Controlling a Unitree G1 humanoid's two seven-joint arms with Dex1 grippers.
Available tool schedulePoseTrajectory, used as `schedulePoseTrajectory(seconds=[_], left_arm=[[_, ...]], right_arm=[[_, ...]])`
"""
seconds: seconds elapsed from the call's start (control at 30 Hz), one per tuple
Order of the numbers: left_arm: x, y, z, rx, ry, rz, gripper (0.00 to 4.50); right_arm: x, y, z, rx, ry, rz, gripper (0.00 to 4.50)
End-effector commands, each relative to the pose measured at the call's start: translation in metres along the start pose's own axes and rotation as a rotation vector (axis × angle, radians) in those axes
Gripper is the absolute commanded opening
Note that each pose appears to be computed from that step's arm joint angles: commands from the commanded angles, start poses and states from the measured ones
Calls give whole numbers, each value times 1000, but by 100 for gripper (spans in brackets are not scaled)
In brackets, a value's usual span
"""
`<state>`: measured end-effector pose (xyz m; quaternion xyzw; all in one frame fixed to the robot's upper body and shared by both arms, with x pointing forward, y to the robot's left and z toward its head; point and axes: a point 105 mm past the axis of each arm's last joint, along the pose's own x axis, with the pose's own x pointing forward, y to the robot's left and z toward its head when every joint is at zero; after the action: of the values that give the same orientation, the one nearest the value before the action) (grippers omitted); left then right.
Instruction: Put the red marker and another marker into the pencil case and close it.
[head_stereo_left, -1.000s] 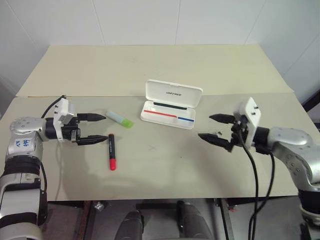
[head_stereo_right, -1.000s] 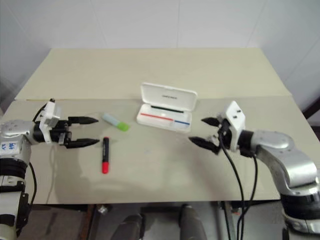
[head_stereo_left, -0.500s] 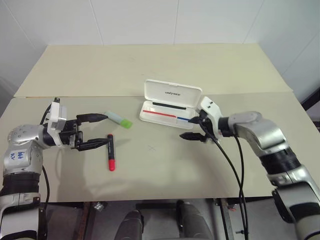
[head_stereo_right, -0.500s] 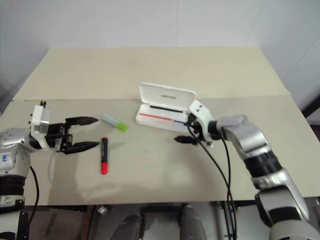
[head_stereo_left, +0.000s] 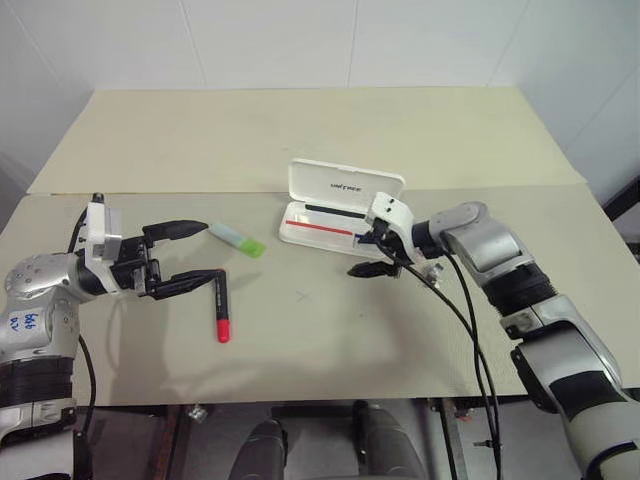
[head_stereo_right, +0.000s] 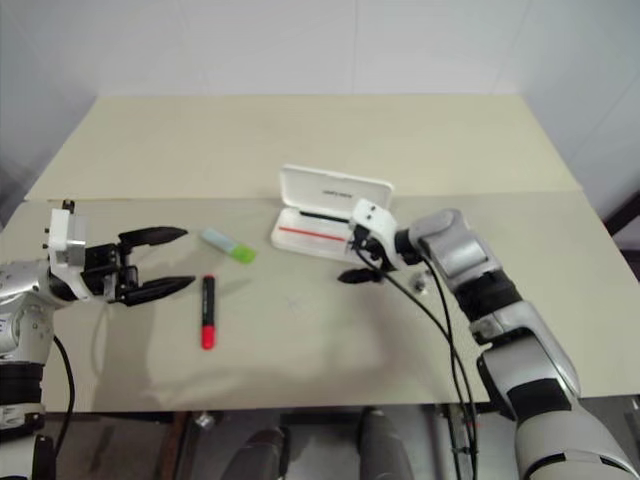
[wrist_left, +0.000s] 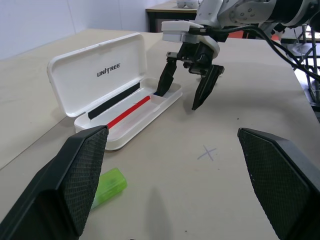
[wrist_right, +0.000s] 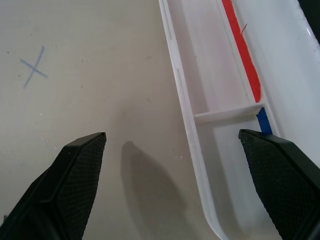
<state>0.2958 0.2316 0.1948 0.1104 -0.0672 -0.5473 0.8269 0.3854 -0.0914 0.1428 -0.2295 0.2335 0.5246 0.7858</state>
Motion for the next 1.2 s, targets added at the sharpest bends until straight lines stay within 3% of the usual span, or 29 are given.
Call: schedulePoseTrajectory(seconds=[0.03,0.07,0.2,0.53,0.83,1.03,1.2], left_arm=[[-3,4,12,57,-16,22,444],[-3,4,13,59,-17,23,444],[1,4,14,65,-33,21,450],[14,4,15,65,-63,-16,450],[23,9,12,51,-73,-40,450],[29,10,12,35,-105,-72,450],[31,10,11,15,-106,-99,450]], right_arm=[[0,-4,8,-41,10,-12,450],[1,-5,6,-38,19,-16,450],[3,-10,-2,-27,68,-52,364],[-4,-4,6,-56,40,-86,8],[-21,7,24,-159,-78,-210,3],[-39,47,32,-309,-132,-175,3],[-45,85,26,-402,-101,-54,3]])
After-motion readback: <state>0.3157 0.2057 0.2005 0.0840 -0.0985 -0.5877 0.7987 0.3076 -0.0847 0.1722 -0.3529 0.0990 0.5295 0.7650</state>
